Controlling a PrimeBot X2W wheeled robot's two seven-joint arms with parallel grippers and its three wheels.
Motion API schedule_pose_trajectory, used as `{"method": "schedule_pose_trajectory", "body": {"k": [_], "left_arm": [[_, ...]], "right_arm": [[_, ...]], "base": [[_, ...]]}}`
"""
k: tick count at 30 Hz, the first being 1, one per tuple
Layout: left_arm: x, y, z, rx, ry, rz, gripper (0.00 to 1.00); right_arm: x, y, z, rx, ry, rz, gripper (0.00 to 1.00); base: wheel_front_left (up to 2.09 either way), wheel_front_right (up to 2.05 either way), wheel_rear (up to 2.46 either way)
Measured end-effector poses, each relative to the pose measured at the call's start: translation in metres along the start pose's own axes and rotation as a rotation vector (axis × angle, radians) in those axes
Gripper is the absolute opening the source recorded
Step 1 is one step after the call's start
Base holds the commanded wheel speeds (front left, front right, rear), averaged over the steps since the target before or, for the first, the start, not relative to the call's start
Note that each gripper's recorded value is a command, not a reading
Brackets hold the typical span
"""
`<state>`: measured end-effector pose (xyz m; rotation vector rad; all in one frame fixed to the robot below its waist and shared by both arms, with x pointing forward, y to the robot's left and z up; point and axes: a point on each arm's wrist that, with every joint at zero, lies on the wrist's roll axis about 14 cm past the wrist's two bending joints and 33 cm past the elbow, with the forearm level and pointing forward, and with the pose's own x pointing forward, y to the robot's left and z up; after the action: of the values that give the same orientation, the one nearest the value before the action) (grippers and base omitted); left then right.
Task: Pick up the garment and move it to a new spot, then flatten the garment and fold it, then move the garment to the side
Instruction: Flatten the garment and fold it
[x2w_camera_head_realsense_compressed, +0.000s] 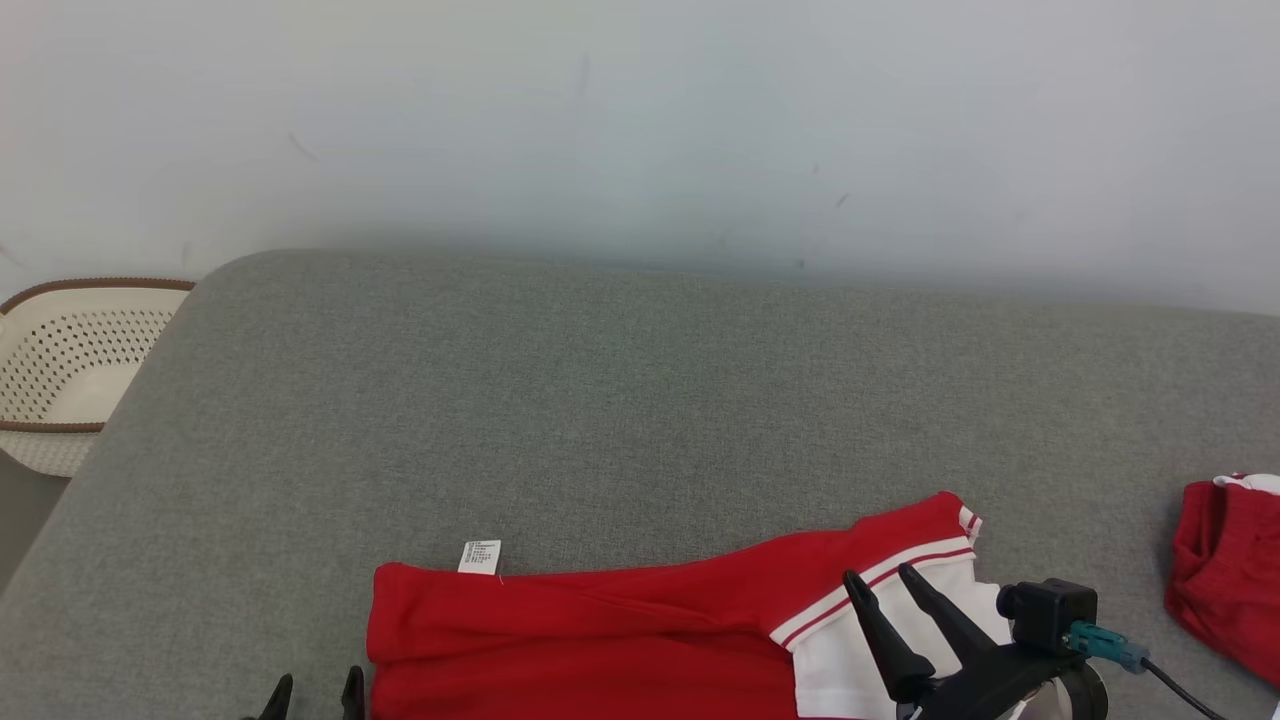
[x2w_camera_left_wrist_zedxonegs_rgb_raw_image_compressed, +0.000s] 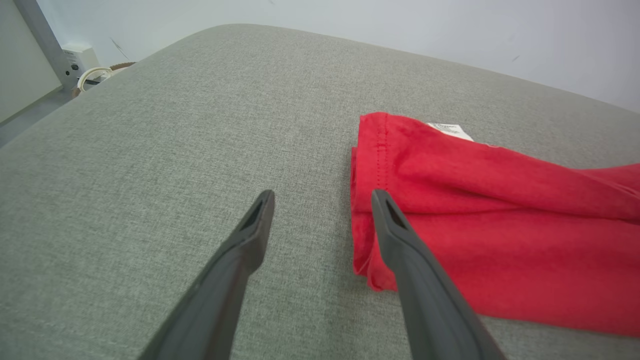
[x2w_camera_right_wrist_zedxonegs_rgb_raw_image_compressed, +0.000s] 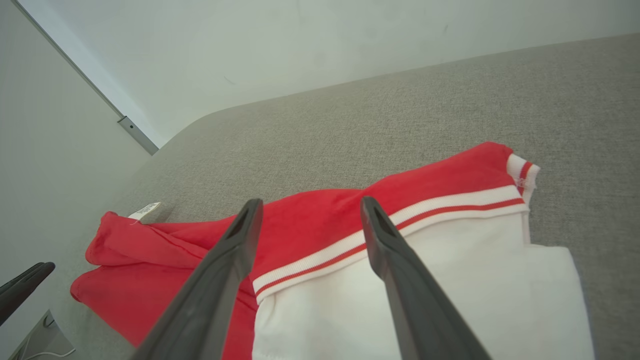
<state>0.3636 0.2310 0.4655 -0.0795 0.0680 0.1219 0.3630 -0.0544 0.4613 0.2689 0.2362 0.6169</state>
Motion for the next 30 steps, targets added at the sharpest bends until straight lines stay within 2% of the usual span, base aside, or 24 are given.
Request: {"method": "schedule_pose_trajectory", "body": {"k": [30], "left_arm": [[0.002, -0.014, 0.000, -0.007, 0.002, -0.039, 1.00]], "right_arm": [[-0.007, 0.000, -0.005, 0.014, 0.004, -0.014, 1.00]], "base": [[0.00, 0.00, 0.00]]}}
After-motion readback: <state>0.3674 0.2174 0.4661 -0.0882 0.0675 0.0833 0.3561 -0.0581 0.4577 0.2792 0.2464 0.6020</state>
